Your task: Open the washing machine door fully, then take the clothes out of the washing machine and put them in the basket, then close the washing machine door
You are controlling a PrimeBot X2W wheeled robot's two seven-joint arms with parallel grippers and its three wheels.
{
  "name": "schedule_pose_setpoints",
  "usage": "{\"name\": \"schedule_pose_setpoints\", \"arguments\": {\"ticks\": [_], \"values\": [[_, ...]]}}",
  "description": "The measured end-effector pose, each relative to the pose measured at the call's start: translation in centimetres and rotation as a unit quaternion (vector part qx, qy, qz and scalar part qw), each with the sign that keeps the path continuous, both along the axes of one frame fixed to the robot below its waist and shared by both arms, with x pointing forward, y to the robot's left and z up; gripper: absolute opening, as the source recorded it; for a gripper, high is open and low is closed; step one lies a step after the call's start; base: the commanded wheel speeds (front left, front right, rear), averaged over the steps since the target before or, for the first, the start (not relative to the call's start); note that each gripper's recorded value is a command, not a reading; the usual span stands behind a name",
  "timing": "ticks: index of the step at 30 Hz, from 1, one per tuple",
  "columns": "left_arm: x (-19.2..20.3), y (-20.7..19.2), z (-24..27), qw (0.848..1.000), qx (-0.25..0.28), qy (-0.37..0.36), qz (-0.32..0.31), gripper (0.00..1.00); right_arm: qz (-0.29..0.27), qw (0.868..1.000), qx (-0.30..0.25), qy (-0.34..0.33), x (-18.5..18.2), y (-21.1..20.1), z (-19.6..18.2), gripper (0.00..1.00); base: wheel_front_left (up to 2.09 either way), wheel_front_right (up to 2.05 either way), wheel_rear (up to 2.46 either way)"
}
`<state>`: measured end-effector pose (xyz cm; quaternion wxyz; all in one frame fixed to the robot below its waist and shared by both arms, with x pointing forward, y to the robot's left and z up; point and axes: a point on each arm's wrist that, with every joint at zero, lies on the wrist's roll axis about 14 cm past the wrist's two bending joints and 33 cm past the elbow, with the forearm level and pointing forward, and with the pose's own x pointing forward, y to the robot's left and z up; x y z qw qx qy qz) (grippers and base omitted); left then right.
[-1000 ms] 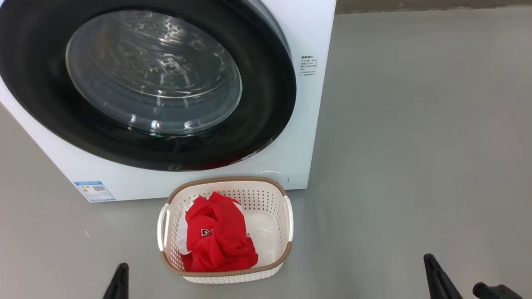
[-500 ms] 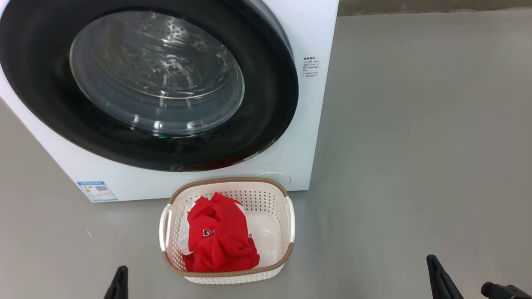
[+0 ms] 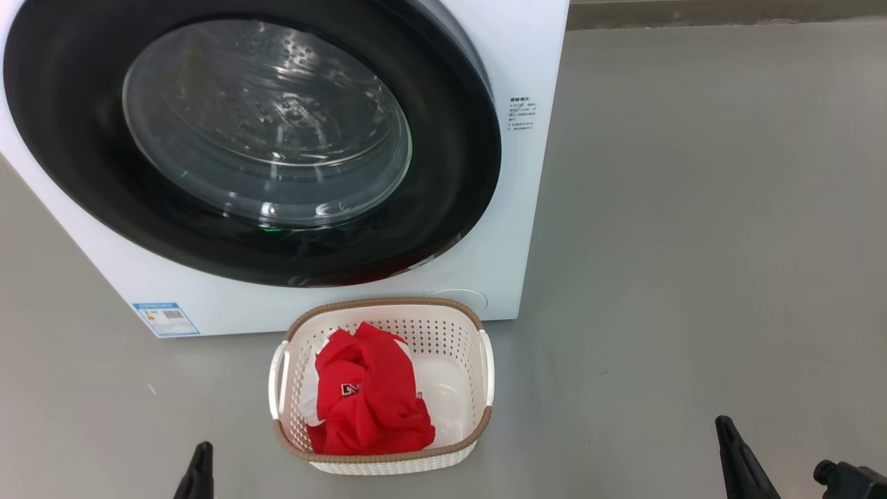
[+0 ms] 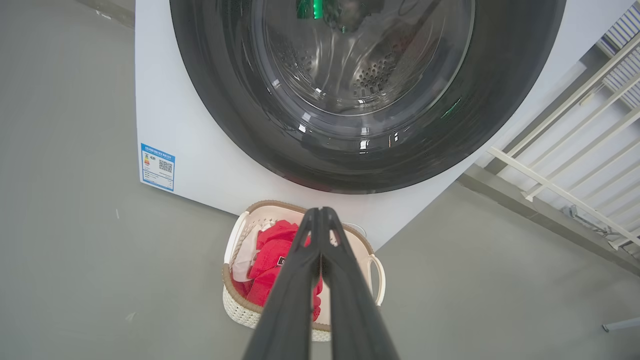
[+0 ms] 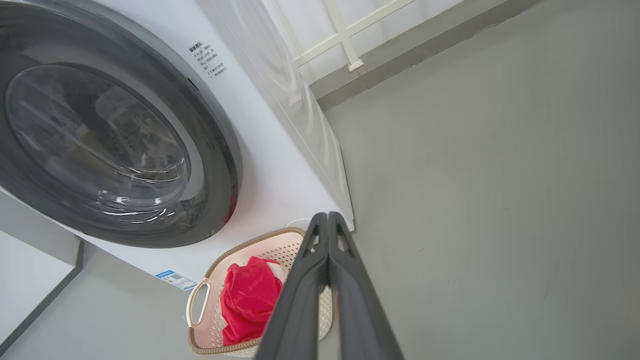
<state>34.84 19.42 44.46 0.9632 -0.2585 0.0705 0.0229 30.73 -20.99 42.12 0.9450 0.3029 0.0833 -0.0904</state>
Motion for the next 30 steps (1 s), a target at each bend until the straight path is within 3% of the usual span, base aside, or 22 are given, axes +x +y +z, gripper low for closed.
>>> {"name": "schedule_pose_setpoints", "arguments": {"ticks": [30], "values": [[0.7,0.2,0.5,0.987,-0.157,0.005,0.033,0.0,-0.027,0.989,0.142,-0.025,2.1,-0.1,1.3,0.0,0.0,0.0,0.0]]}}
